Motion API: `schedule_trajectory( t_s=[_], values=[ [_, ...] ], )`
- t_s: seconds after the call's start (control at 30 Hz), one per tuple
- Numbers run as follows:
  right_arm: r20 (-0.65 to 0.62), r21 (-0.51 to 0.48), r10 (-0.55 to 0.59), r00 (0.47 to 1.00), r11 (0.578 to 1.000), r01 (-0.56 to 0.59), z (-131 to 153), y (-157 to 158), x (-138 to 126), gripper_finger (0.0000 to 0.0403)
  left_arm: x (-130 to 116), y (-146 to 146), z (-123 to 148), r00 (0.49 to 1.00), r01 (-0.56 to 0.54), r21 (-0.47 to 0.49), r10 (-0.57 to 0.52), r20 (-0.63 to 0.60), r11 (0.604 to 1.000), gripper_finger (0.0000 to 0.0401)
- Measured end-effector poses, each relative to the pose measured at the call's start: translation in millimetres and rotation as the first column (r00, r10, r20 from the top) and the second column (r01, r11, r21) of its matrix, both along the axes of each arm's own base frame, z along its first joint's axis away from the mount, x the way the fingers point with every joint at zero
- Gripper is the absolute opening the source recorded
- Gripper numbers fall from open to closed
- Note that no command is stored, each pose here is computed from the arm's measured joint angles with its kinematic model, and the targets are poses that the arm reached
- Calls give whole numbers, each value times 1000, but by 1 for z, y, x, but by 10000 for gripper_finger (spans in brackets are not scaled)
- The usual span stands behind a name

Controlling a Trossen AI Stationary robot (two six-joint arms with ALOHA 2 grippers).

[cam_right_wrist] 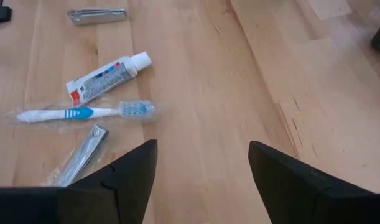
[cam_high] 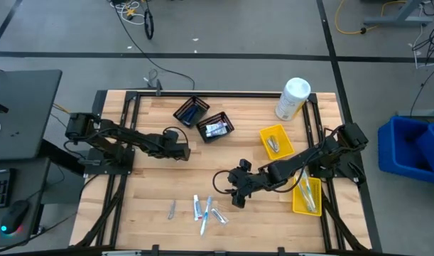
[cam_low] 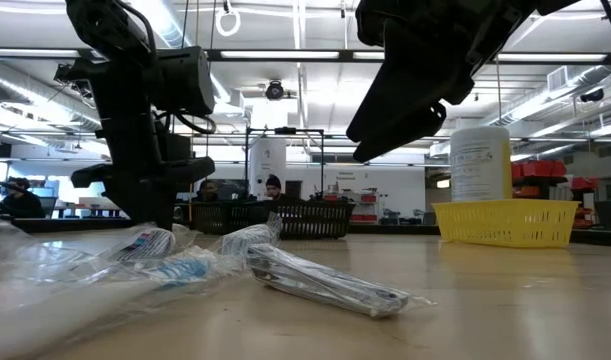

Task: Pick & Place Travel size toiletries
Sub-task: Put the orange toothbrush into the bottom yellow bin

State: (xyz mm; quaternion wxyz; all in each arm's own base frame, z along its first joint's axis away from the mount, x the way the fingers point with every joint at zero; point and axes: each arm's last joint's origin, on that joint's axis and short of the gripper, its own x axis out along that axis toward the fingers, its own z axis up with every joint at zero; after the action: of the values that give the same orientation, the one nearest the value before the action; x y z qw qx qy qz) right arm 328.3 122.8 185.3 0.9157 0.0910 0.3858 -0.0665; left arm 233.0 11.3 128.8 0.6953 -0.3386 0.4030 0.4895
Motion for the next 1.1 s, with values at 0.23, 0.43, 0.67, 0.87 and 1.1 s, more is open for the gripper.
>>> schedule_trajectory(
  t_s=[0.23, 0.43, 0.67, 0.87, 1.1],
  values=[
    [8, 3, -23, 1000, 1000, 23, 1, -7, 3, 250, 2, 0, 0, 997, 77, 2, -77, -15, 997, 63],
    [9, 3, -46, 999, 999, 46, 1, -15, 6, 242, 2, 0, 0, 997, 78, 3, -78, -8, 997, 33],
    [9, 3, -65, 998, 998, 65, 1, -21, 8, 254, 3, 0, 0, 995, 101, 8, -101, -17, 995, 45],
    [5, -37, -32, 999, 999, 32, 1, -24, 9, 266, 7, -3, 1, 975, 221, 11, -221, -20, 975, 35],
    [15, -119, 49, 999, 992, -47, 2, -27, 11, 263, 16, -17, 4, 912, 410, 11, -410, 21, 912, 19]
  ],
)
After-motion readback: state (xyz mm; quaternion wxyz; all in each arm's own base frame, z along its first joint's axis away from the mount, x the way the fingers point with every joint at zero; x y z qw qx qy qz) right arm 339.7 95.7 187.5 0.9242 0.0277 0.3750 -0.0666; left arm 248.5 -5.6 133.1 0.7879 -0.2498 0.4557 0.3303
